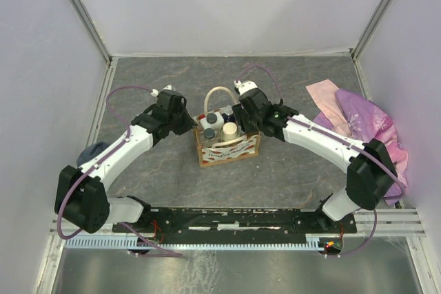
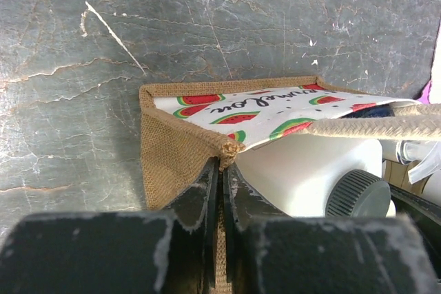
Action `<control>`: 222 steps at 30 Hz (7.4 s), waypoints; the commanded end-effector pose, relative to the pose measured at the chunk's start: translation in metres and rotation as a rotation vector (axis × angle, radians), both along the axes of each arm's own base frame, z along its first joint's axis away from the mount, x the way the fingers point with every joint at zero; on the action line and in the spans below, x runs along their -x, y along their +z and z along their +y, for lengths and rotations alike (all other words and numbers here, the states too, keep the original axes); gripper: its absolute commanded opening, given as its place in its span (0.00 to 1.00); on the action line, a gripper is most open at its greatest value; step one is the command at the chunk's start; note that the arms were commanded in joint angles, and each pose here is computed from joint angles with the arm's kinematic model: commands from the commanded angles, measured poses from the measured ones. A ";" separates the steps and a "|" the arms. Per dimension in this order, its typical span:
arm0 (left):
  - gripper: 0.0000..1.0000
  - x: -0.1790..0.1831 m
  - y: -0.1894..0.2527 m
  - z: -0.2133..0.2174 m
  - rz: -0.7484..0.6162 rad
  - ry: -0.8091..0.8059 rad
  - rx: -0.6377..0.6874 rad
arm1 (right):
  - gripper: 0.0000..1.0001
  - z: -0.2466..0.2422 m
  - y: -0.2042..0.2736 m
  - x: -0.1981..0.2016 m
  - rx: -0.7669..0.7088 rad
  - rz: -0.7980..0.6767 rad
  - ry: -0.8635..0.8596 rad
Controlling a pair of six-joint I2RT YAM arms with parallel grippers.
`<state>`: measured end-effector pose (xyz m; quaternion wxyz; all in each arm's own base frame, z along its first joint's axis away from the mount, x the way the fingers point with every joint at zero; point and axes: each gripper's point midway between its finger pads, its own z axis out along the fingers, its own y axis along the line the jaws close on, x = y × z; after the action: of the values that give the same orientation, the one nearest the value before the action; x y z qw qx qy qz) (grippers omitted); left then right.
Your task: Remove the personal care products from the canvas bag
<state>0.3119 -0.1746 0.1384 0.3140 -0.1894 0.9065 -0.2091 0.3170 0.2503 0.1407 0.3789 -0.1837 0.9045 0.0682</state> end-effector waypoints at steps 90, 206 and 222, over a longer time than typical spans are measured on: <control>0.20 0.032 0.000 -0.002 0.053 -0.067 0.048 | 0.90 0.023 0.129 -0.026 -0.116 -0.119 0.090; 0.27 0.021 0.040 0.016 -0.078 -0.030 -0.031 | 0.92 0.102 0.100 0.015 -0.224 0.089 0.360; 0.28 0.033 0.024 0.018 -0.033 -0.044 -0.034 | 1.00 0.133 0.031 0.017 -0.046 0.115 0.332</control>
<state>0.2756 -0.1542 0.1598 0.3187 -0.1672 0.9120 -0.1967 0.2881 0.3794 0.1764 0.2923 -0.3233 0.8800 0.1890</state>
